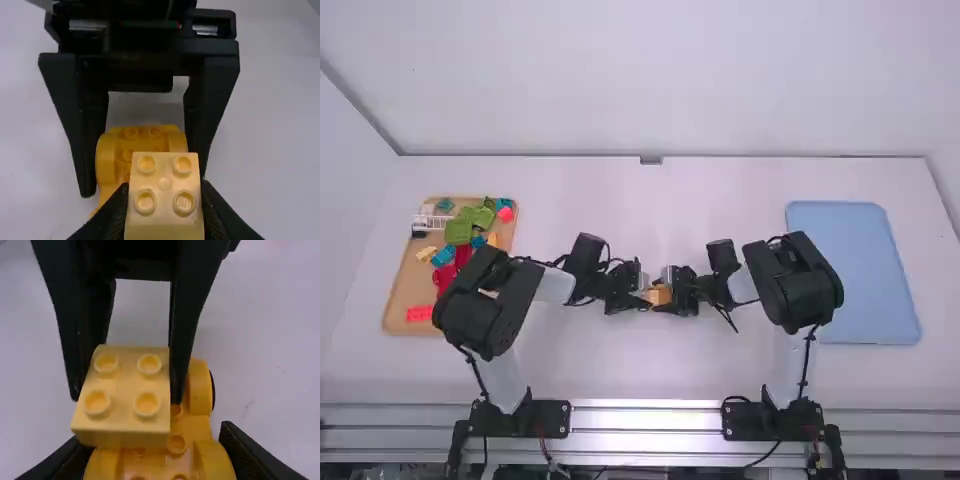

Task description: Assemble lego blocks to make yellow taxi

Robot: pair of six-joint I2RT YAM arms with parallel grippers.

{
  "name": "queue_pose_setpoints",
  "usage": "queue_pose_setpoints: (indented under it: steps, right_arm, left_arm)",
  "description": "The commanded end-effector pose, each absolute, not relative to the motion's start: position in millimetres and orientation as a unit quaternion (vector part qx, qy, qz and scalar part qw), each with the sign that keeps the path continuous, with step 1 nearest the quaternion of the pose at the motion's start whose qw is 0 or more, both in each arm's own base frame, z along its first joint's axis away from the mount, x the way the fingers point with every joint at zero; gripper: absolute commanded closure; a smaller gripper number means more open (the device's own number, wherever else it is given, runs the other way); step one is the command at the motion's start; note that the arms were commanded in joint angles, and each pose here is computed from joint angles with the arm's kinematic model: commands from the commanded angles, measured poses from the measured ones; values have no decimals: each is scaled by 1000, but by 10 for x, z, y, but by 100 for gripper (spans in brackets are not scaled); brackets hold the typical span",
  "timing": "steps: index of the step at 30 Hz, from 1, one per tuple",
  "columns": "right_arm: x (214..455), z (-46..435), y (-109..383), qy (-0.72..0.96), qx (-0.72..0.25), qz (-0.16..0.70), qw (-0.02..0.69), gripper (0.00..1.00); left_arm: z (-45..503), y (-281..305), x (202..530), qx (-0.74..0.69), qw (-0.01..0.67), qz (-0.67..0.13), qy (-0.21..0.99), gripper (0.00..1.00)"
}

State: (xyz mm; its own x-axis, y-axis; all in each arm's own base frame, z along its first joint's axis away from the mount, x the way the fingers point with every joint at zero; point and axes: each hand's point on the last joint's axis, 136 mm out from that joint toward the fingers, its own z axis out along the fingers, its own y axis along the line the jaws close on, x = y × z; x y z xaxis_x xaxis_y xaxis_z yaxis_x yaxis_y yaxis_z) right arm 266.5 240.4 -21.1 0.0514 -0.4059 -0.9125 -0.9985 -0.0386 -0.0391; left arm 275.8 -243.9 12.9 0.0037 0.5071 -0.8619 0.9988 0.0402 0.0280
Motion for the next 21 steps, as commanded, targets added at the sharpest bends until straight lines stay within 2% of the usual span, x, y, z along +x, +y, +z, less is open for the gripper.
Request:
queue_pose_setpoints:
  steps: [1,21]
  right_arm:
    - [2687,-229,2400,576,-608,386,387,58]
    - [2691,-271,2388,584,-609,378,381,58]
  left_arm:
    - [-73,-2291,2829,610,348,-283,653,98]
    - [-227,-2137,2825,594,311,-258,695,98]
